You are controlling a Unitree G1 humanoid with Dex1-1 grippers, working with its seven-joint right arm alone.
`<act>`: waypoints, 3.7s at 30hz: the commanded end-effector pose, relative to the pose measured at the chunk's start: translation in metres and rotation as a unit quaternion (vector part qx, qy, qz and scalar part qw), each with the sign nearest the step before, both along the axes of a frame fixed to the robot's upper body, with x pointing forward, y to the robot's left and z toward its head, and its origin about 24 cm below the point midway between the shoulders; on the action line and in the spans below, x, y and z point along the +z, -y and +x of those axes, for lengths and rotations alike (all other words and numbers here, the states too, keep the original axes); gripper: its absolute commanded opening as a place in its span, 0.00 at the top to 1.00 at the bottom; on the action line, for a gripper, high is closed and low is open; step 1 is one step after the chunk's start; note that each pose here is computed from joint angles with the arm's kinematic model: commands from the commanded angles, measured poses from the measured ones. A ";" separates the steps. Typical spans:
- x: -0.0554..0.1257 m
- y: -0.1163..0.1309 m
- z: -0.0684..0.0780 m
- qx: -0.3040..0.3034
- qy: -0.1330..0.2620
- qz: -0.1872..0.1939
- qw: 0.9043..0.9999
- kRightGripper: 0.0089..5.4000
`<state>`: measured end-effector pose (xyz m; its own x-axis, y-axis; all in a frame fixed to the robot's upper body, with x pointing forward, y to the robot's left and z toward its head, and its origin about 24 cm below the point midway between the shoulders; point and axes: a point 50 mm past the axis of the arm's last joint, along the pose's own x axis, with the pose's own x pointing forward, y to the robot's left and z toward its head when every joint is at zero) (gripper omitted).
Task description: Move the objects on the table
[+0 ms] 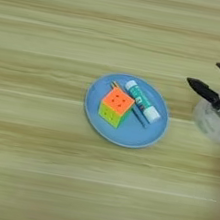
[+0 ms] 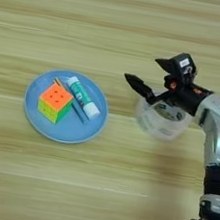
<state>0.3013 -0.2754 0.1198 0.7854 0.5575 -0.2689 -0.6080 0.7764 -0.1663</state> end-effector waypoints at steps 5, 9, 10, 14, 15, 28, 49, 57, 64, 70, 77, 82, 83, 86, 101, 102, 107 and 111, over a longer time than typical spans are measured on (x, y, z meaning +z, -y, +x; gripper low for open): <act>0.023 -0.020 -0.010 0.092 0.035 -0.037 0.995 0.01; 0.018 -0.025 -0.015 0.120 0.030 -0.056 0.991 0.01; 0.016 -0.029 -0.017 0.131 0.030 -0.064 0.989 0.01; 0.009 -0.043 -0.018 0.167 0.025 -0.087 0.982 0.01; 0.009 -0.046 -0.017 0.173 0.025 -0.091 0.980 0.01; 0.007 -0.071 -0.002 0.225 0.020 -0.154 0.962 0.01; -0.029 -0.094 -0.007 0.260 -0.023 -0.187 0.947 0.01; -0.031 -0.093 -0.012 0.283 -0.031 -0.196 0.938 0.01; -0.033 -0.091 -0.016 0.301 -0.037 -0.203 0.931 0.01; -0.033 -0.090 -0.018 0.311 -0.038 -0.206 0.927 0.01; -0.033 -0.089 -0.021 0.328 -0.037 -0.220 0.918 0.01; -0.033 -0.084 -0.025 0.345 -0.039 -0.229 0.910 0.01; -0.033 -0.084 -0.025 0.344 -0.039 -0.229 0.910 0.01; -0.033 -0.082 -0.025 0.352 -0.042 -0.229 0.906 0.01; -0.029 -0.080 -0.042 0.410 -0.052 -0.218 0.884 0.01; -0.029 -0.079 -0.042 0.411 -0.051 -0.217 0.884 0.01; -0.027 -0.079 -0.045 0.418 -0.053 -0.215 0.881 0.01; -0.026 -0.077 -0.046 0.421 -0.054 -0.215 0.880 0.01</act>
